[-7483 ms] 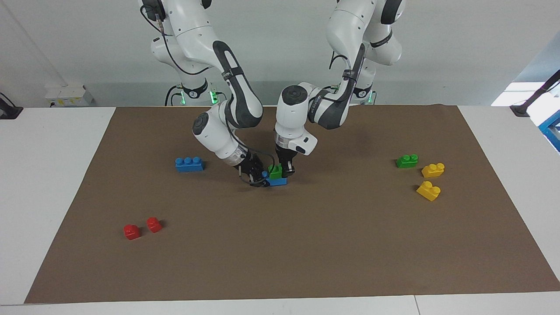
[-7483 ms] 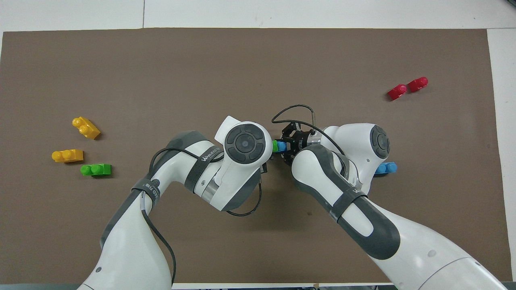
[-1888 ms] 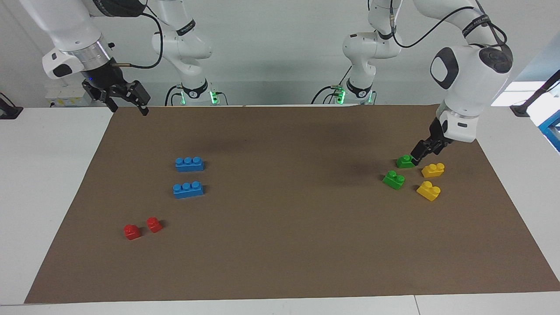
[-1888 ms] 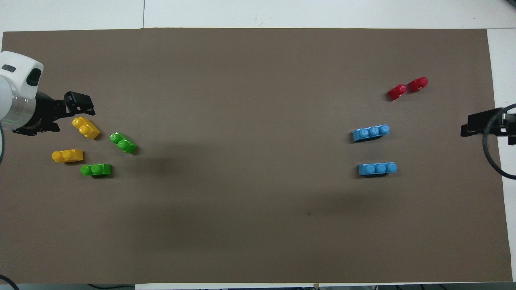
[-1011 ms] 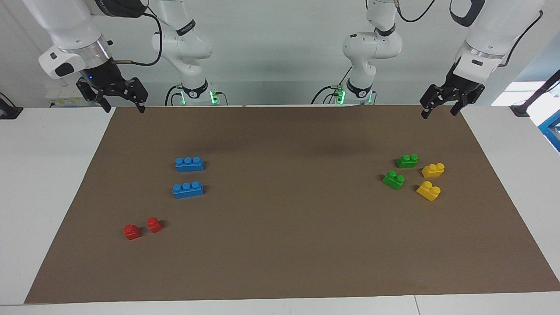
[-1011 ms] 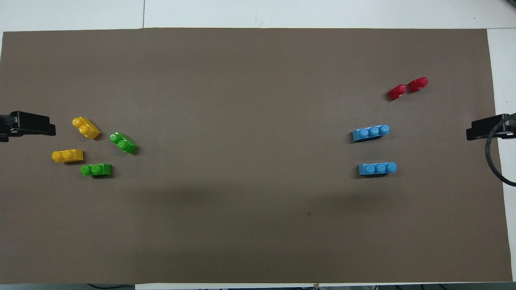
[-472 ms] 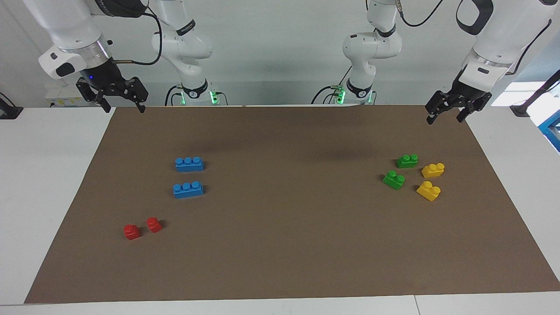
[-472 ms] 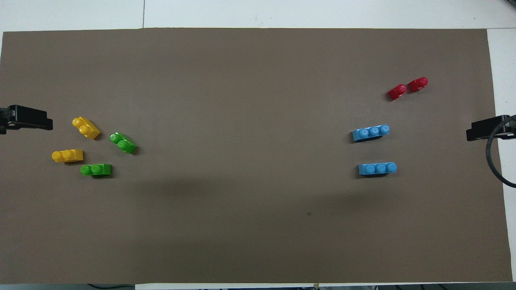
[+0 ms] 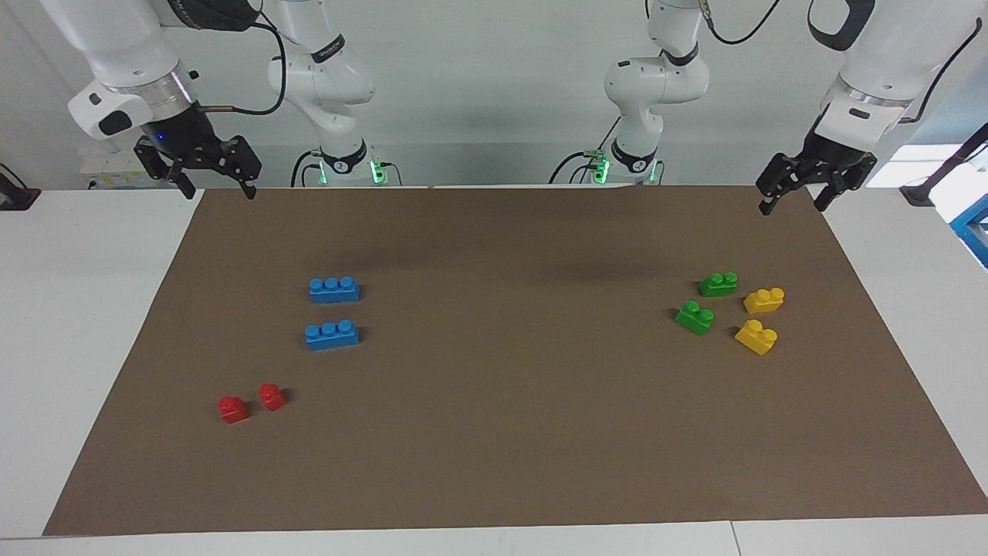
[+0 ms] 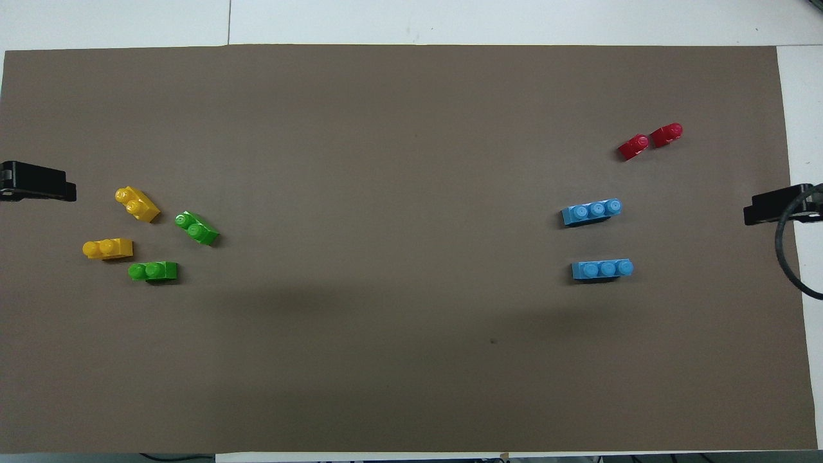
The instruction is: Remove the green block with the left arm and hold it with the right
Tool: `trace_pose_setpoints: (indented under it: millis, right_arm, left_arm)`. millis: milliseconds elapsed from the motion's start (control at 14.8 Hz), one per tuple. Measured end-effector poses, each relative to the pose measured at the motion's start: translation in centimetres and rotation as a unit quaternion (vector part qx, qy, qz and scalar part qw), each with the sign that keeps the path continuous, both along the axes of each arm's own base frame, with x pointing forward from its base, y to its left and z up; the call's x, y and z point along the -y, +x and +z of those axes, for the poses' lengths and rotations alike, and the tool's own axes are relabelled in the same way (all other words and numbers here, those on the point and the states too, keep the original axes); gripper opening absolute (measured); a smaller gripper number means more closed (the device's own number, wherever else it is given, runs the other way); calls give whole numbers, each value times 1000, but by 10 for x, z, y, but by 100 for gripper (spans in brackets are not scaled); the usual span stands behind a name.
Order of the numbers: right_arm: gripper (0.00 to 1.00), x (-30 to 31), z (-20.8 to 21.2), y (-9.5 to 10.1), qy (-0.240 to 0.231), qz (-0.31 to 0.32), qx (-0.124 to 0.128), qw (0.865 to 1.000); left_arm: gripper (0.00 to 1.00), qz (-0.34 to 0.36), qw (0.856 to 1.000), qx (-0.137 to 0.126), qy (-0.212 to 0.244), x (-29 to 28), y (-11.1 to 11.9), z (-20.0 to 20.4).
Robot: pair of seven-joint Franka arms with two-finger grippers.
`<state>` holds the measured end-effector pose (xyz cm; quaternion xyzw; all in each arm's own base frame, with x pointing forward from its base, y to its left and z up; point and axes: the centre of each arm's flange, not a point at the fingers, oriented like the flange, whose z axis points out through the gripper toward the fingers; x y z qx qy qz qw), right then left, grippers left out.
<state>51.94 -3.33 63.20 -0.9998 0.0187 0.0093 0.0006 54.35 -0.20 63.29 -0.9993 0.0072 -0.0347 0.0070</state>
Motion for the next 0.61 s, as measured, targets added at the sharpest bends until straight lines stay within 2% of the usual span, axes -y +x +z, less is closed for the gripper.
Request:
trace_pose_setpoints:
  millis: [607]
  right_arm:
    - [100,0,0,0,0,0,0,1000]
  left_arm:
    - [100,-4,1000,3,3,4,0,3]
